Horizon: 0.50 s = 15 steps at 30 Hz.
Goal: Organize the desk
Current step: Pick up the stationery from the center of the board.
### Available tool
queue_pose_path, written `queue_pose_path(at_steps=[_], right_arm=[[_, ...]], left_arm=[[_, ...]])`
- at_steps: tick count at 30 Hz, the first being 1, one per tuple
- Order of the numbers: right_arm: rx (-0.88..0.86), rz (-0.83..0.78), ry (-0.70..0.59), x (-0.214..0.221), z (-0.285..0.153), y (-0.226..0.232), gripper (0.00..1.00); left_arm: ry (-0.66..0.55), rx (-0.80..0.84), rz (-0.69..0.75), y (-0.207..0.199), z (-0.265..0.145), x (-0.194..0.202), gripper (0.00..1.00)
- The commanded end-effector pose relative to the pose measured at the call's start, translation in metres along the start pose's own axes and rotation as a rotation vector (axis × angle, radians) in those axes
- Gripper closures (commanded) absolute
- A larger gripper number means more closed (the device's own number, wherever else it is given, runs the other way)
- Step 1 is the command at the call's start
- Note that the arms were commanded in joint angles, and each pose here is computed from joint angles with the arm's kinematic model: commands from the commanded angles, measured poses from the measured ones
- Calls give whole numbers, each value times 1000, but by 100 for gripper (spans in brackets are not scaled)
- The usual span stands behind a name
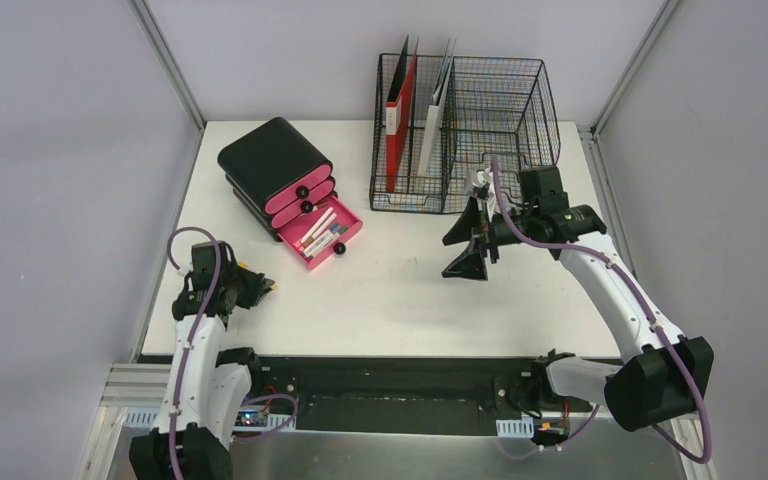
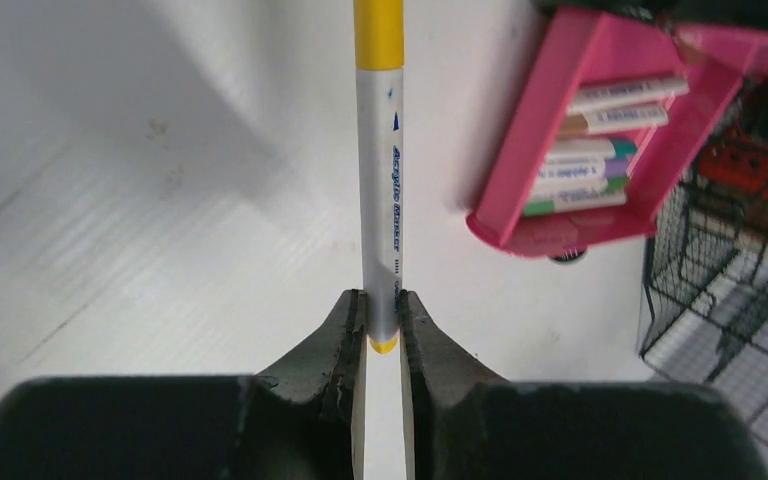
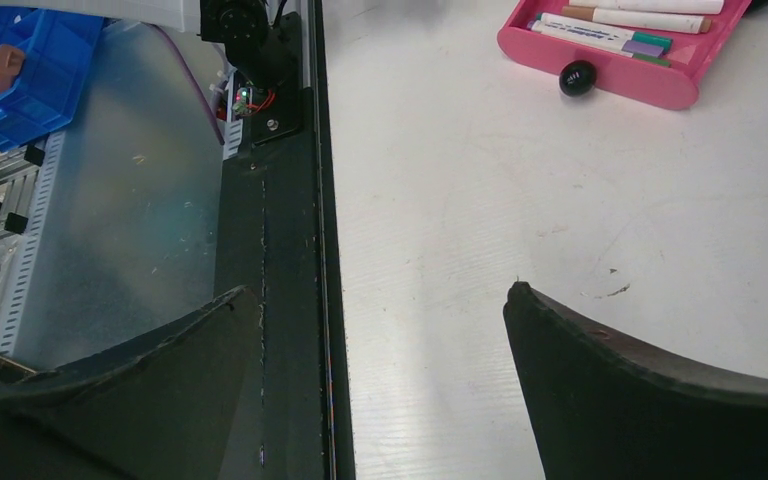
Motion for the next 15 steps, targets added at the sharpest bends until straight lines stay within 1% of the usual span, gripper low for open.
queue_pose_path(at_steps=[1, 5, 11, 15], right_arm=[[-56, -24, -54, -6, 3, -2, 3], [-85, -1, -73, -5, 6, -5, 3], [-117, 22, -88, -3, 10, -7, 1], [-134, 22, -94, -2, 11, -7, 1]], left_arm=[[90, 199, 111, -7, -17, 13, 100], [76, 373, 207, -11, -32, 18, 100], [102, 646, 344, -21, -51, 26, 100], [90, 809, 430, -25, -63, 30, 100]])
Point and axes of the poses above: each gripper's point midway between its finger pads, its own z axis out along the fingers, its own y axis along the line the jaws close on, x = y × z, the point moved 10 cm from there along -z, back along the fingers, and after that the axes turned 10 degrees about z, right-handed, at the moved point
